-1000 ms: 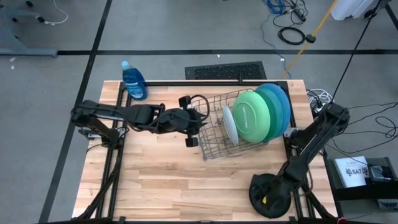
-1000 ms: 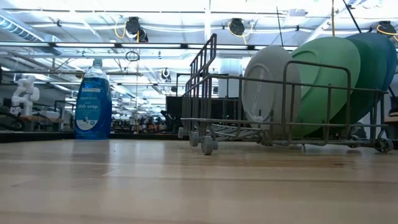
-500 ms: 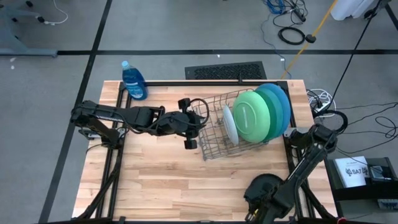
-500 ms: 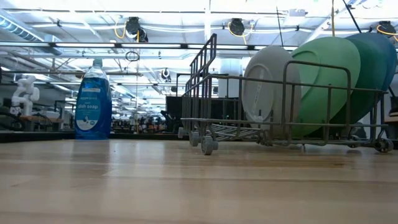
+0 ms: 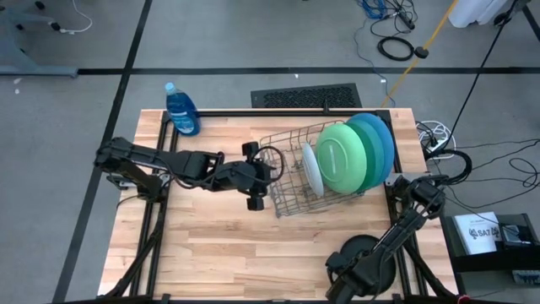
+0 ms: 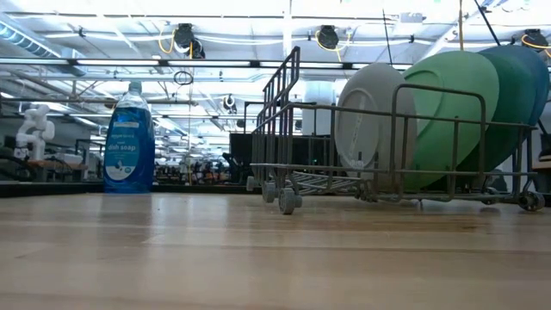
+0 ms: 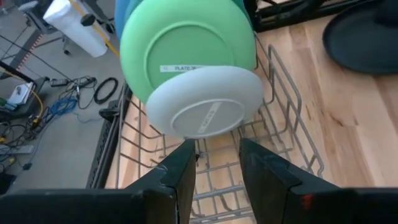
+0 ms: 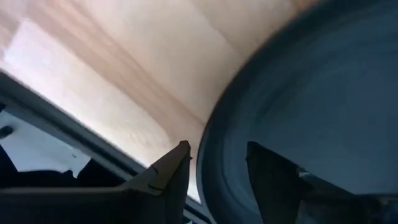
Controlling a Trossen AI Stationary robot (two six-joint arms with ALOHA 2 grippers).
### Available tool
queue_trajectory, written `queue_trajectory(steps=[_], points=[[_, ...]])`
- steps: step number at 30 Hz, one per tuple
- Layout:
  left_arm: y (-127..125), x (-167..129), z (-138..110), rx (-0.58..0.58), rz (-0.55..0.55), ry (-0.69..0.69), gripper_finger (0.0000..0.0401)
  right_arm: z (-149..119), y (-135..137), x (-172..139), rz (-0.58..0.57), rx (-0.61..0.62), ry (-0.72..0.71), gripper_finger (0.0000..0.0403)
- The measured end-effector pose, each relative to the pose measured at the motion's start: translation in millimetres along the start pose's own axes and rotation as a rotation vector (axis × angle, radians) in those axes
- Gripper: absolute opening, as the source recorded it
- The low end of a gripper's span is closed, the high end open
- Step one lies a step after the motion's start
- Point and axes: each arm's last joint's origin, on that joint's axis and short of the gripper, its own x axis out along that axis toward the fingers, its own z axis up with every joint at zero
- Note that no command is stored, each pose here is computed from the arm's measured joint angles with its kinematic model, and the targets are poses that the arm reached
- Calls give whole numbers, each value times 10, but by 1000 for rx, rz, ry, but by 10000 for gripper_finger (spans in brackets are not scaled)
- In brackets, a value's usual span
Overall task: Sort dishes
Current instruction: Put the black plate into the dish rack
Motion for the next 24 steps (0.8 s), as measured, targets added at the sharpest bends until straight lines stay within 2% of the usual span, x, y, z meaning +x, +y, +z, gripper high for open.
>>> queue_trajectory(steps=[4,8,12,17,24], points=[[37,-133,19,14,-3,-28,127,71,8,-9,3,-18,-3,117],[130,-347,21,4,3,-55,127,118,14,-8,4,-36,-2,66],[214,-554,-27,-3,23,-70,127,139,24,98,-18,-31,32,25],[241,-706,-196,-15,58,-84,127,147,29,154,-38,-41,63,8],[249,-763,-514,-81,80,-124,127,119,9,13,-16,-58,41,2]])
